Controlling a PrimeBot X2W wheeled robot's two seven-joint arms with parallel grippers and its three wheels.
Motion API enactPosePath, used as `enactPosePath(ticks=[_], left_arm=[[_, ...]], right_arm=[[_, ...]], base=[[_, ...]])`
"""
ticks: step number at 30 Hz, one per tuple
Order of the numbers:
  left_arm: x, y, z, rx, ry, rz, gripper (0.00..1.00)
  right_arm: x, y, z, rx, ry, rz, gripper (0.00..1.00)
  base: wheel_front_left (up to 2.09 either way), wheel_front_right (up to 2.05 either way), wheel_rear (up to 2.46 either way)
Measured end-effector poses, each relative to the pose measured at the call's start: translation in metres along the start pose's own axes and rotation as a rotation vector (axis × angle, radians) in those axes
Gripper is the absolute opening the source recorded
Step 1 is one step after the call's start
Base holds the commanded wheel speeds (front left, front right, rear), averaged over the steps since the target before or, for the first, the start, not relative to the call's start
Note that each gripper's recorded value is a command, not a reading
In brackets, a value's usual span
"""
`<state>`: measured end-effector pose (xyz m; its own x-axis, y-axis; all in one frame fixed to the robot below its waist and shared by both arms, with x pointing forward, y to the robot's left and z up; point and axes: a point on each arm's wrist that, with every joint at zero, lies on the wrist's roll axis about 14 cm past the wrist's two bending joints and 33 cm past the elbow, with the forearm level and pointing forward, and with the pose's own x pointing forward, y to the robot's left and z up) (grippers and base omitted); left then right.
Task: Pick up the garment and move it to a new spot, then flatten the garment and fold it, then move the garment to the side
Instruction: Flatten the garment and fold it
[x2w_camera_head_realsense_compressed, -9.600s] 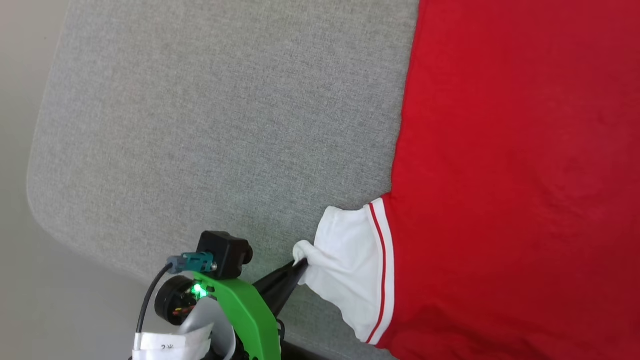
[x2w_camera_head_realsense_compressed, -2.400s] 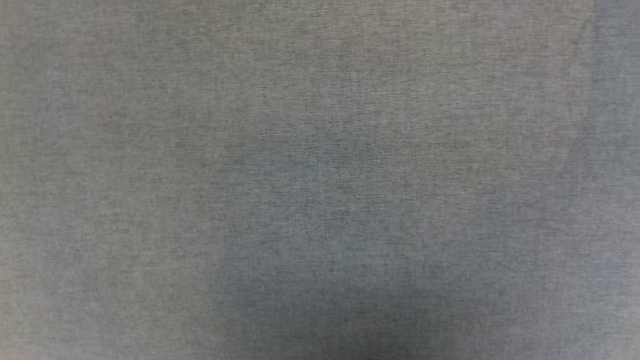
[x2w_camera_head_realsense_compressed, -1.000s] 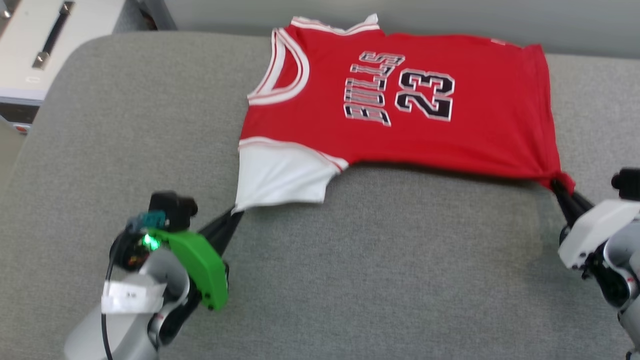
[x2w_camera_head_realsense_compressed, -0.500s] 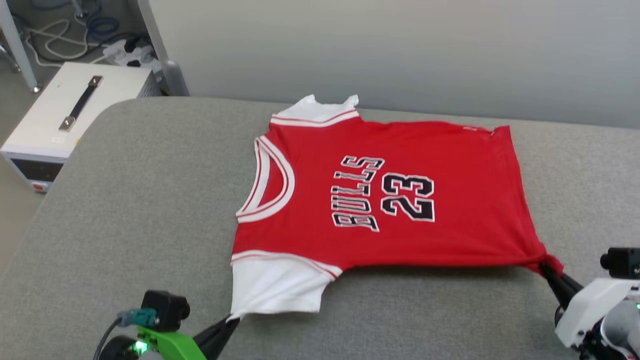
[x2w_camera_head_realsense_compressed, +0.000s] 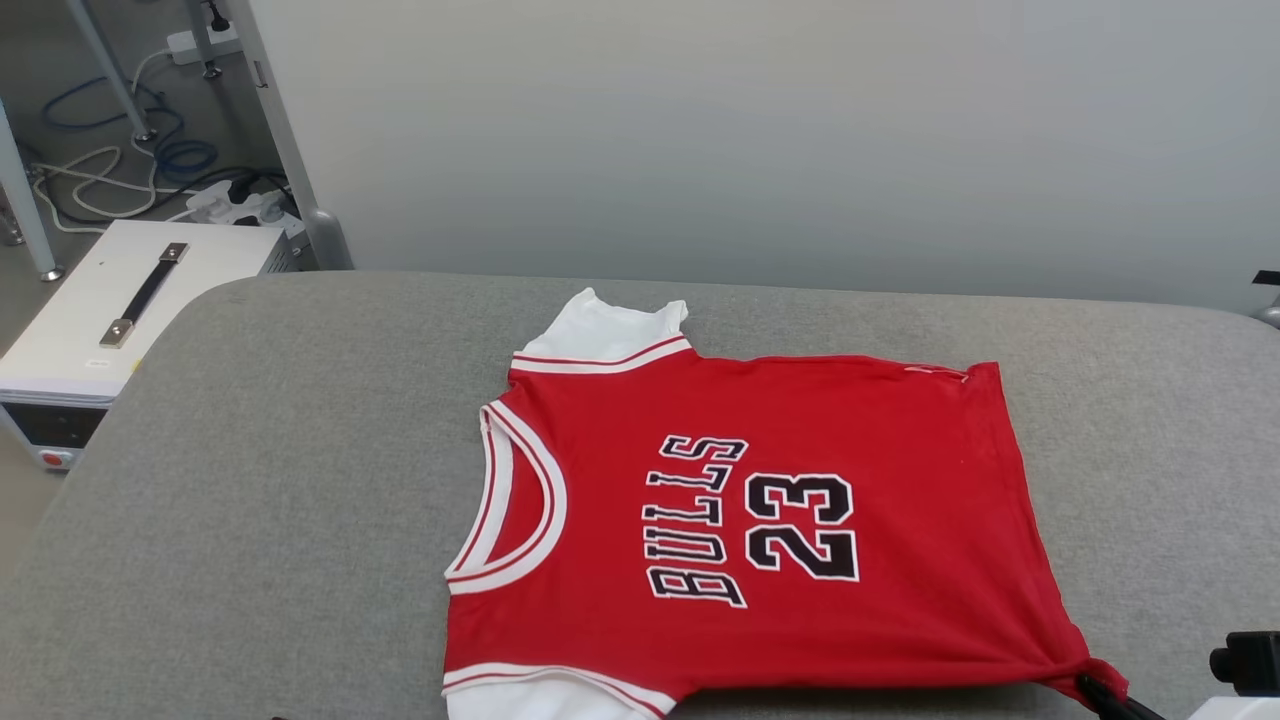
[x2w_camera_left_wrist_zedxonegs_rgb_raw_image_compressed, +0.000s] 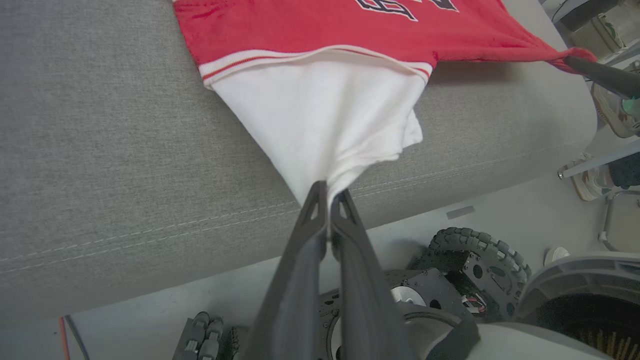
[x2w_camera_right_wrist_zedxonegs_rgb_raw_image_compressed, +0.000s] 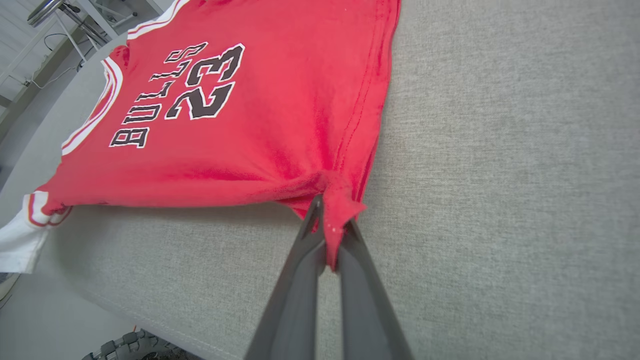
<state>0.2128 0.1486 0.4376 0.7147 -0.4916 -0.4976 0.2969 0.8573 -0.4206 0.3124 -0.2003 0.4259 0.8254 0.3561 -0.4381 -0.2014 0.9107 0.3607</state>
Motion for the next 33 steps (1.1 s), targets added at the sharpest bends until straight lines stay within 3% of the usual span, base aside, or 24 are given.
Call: enactPosePath(ticks=[9,15,24,33], left_arm=[[-0.002,0.009,0.021,0.032,-0.059,0.023,0.00],[0.015,0.016,0.073,0.110,-0.161,0.023,0.00],[0.053,0.033,0.126,0.151,-0.223,0.031,0.00],[0.102,0.060,0.149,0.207,-0.153,0.051,0.00]], right_arm=[[-0.009,0.005,0.010,-0.038,-0.018,0.017,0.00],[0.001,0.001,0.027,-0.093,-0.005,0.011,0.00],[0.039,0.001,0.056,-0.181,0.033,0.018,0.00],[0.079,-0.010,0.058,-0.219,0.118,-0.001,0.00]], base=[[0.00,0.00,0.00],[0.00,0.00,0.00],[0.00,0.00,0.00],[0.00,0.00,0.00]])
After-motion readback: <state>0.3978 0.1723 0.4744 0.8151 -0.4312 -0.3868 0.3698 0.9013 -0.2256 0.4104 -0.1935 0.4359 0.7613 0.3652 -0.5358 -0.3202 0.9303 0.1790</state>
